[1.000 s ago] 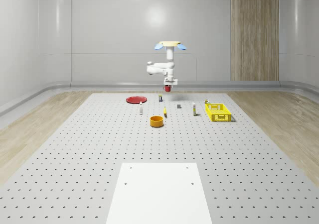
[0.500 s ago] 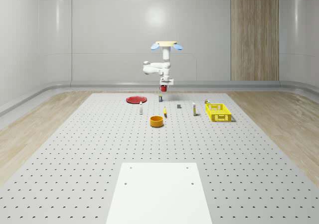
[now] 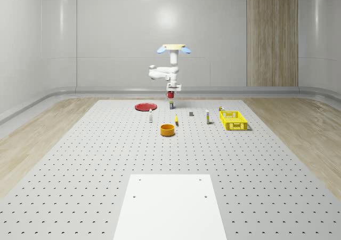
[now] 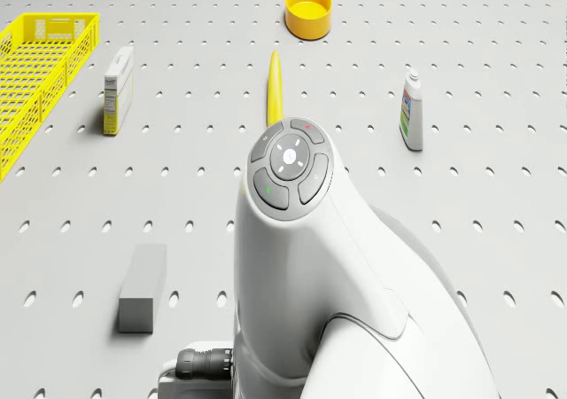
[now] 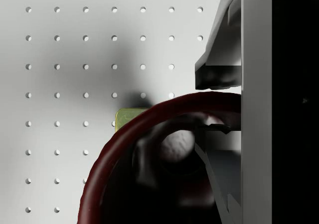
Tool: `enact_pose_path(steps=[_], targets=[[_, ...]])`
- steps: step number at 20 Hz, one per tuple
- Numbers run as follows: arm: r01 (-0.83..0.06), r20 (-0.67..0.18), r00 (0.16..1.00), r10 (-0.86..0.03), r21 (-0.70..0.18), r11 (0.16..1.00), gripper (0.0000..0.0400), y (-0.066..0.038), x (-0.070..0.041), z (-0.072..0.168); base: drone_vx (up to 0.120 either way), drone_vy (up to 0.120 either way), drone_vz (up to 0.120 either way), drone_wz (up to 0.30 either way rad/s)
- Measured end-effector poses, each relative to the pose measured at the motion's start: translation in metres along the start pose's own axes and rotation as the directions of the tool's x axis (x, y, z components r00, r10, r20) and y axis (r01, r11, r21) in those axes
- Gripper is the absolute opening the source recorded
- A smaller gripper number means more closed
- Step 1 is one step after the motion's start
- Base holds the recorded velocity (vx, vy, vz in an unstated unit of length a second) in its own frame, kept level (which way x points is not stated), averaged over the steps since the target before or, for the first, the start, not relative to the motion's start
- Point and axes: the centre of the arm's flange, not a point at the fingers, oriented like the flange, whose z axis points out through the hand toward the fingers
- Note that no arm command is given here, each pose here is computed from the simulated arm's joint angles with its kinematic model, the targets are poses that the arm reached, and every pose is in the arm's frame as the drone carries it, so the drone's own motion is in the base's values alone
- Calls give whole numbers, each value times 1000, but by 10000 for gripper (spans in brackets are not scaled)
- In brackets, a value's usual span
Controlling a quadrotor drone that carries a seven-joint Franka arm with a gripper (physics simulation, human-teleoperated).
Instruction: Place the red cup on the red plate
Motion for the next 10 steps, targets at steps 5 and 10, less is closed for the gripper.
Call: enact_pose_path(steps=[5,10], targets=[[0,0,1000,0,0,1000,100,0,0,0,0,-120,0,0],[0,0,1000,0,0,1000,100,0,0,0,0,-120,0,0]])
